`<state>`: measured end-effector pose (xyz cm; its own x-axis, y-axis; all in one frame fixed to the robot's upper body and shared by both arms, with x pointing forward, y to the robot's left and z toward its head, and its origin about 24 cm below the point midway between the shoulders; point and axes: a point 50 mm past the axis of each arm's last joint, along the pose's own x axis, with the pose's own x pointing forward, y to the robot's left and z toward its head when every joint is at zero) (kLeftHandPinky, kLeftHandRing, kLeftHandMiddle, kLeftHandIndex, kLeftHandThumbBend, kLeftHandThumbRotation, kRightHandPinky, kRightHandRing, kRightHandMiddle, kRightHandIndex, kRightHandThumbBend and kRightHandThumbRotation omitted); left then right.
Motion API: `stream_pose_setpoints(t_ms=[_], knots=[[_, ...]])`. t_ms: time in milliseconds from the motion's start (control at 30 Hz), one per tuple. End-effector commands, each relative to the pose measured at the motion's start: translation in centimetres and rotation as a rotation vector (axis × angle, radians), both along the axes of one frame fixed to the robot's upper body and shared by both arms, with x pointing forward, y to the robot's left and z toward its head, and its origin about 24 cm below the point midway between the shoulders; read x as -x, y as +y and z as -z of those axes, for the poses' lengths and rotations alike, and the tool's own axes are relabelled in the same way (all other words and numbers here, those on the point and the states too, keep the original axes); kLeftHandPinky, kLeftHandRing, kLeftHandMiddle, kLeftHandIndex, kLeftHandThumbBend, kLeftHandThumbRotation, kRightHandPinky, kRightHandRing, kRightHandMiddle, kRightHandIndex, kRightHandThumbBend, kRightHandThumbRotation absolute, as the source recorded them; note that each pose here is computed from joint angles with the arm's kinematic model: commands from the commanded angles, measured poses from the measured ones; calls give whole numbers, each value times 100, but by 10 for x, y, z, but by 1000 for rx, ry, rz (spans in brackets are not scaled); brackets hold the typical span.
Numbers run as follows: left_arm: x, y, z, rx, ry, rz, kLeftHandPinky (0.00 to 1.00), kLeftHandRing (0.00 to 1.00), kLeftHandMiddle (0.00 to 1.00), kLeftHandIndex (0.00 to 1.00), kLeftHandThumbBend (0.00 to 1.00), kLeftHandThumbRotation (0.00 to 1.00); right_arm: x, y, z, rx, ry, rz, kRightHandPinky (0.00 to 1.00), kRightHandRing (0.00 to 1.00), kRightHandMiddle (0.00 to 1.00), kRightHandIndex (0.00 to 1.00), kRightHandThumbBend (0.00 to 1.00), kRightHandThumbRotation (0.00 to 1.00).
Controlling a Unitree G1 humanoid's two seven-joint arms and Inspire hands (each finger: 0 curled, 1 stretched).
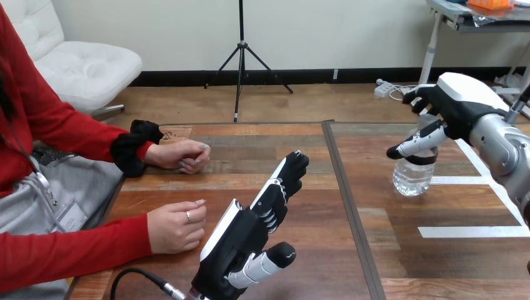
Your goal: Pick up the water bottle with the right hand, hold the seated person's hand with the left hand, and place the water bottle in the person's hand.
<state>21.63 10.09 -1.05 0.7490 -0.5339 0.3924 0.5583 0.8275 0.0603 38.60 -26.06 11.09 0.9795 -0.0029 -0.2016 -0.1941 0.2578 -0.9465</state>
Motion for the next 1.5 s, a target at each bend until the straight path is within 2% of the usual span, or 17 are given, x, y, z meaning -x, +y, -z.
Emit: stream_pose_setpoints(t_ms=[0, 267, 600, 967, 1200, 1467], knots=[[-8, 3, -15, 20, -82, -25, 100, 100, 100, 100, 100, 78, -10, 14, -18, -40, -87, -26, 63, 68, 71, 71, 100, 14], [-8, 5, -14, 25, -77, -26, 100, 100, 100, 100, 100, 77, -9, 14, -15, -63, -76, -16, 59, 63, 64, 64, 100, 5], [-8, 5, -14, 24, -77, -30, 100, 100, 100, 100, 100, 76, -9, 14, -12, -85, -51, -11, 57, 59, 59, 63, 99, 1], [-10, 4, -15, 23, -84, -24, 100, 100, 100, 100, 100, 77, -8, 15, -9, -91, -21, -12, 51, 57, 59, 63, 97, 2], [-10, 4, -16, 23, -86, -27, 100, 100, 100, 100, 100, 78, -8, 17, -8, -94, -13, -29, 50, 57, 60, 63, 96, 3], [-12, 3, -17, 26, -85, -25, 100, 100, 100, 100, 100, 79, -8, 21, -10, -60, 7, -58, 51, 58, 62, 65, 96, 9]])
